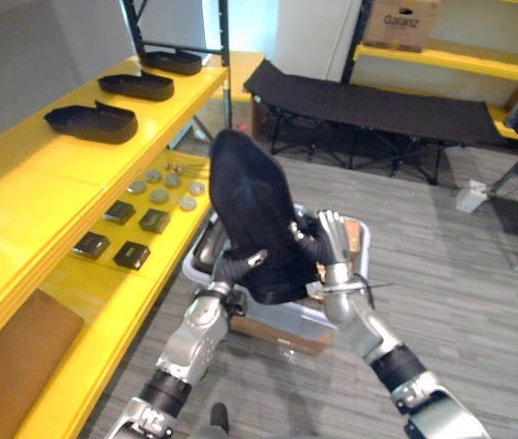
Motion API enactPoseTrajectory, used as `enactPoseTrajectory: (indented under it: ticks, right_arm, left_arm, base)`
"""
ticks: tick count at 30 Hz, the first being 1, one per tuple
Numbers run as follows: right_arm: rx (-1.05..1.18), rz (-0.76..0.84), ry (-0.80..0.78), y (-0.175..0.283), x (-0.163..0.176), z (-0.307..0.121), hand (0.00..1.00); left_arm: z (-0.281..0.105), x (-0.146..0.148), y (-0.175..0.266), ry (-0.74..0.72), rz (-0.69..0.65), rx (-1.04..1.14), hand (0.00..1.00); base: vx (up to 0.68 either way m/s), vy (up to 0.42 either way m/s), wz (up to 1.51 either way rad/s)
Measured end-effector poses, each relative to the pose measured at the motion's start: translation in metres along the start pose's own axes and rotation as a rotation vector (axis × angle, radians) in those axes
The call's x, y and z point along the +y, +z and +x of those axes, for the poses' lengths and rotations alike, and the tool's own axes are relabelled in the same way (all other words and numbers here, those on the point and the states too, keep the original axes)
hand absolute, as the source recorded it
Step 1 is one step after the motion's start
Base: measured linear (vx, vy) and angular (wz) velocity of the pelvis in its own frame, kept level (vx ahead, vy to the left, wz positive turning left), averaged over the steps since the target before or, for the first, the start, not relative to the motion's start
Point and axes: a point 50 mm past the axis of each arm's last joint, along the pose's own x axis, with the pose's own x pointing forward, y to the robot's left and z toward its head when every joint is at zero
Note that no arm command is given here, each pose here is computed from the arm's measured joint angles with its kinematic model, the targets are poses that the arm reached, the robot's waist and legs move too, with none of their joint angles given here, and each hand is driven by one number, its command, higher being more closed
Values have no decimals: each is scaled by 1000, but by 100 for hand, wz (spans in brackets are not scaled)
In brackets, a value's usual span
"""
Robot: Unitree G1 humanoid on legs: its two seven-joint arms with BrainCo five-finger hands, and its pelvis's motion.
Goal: Walk over and take plastic housings, then place them on the shelf
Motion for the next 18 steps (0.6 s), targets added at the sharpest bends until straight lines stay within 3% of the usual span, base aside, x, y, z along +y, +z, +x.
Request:
enactPoseTrajectory:
  ticks: [8, 12, 18]
  right_arm:
    - [58, 196, -73, 4, -11, 1, 0]
    - [-24, 450, -176, 30, -40, 16, 0]
    - [-71, 738, -401, 12, -117, 21, 0]
  left_arm:
    - [-1, -2, 17, 91, 105, -91, 100]
    - [-3, 12, 46, 252, 155, -246, 100]
    - [-25, 57, 85, 577, 276, -482, 100]
  base:
    - [0, 0, 0]
    - [17, 13, -3]
    - [-14, 14, -6]
